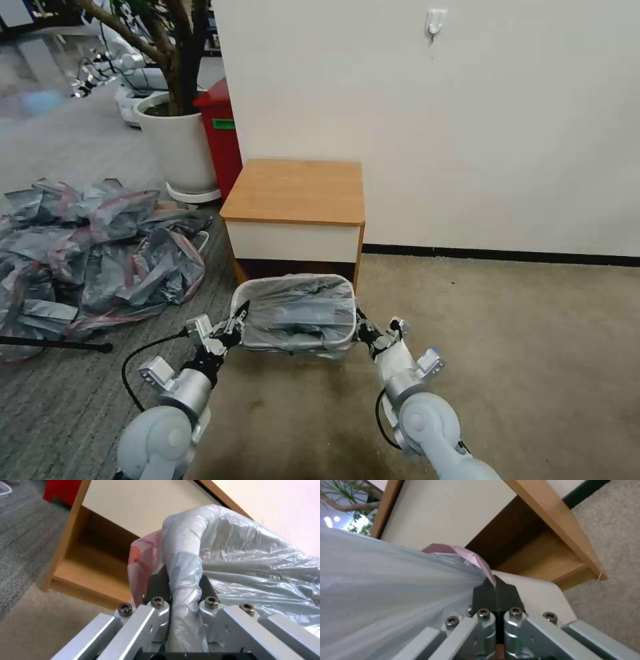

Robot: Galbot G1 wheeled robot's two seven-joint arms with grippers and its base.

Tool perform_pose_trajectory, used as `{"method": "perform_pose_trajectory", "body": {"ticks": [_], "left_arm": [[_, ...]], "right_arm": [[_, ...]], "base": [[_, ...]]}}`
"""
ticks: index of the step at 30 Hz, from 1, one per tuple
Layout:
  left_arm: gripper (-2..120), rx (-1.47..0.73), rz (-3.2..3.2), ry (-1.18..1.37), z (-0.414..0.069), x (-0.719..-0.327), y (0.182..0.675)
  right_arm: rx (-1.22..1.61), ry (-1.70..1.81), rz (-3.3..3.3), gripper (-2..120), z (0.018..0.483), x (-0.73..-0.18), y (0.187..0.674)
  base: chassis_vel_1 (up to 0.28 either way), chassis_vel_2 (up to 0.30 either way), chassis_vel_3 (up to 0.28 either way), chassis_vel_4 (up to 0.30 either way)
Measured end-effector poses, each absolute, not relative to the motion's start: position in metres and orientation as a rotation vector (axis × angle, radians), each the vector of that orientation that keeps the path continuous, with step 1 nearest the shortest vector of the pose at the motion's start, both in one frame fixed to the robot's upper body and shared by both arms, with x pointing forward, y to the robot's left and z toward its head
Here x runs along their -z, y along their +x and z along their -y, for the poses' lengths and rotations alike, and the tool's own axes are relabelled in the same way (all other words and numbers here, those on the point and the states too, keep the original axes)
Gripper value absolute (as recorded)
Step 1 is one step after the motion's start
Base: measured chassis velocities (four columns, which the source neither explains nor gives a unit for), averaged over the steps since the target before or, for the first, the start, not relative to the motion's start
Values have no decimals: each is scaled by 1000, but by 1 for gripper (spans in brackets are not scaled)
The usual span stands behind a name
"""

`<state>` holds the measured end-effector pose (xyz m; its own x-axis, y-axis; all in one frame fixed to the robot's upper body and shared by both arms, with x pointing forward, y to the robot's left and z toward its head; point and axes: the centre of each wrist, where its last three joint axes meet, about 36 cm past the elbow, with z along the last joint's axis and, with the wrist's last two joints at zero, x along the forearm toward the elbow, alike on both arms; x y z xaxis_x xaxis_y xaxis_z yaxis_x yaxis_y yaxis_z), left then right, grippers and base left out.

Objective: Pick up the garbage bag from the table and place it over the trash can.

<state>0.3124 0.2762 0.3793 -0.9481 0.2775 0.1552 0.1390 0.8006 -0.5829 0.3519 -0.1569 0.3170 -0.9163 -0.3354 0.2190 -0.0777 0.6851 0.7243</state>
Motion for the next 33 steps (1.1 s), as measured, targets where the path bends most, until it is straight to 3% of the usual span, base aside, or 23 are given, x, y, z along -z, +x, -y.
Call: {"method": "perform_pose_trajectory", "body": {"ticks": [28,33], "left_arm": [[6,-872,2736,-333,-271,-375,309],[6,-866,2740,-329,-272,-375,311]], "right_arm": [[911,313,2638,0,158,-299,360],[885,328,2651,10,163,-304,353]], "base": [[0,0,0,0],[0,0,0,0]]}}
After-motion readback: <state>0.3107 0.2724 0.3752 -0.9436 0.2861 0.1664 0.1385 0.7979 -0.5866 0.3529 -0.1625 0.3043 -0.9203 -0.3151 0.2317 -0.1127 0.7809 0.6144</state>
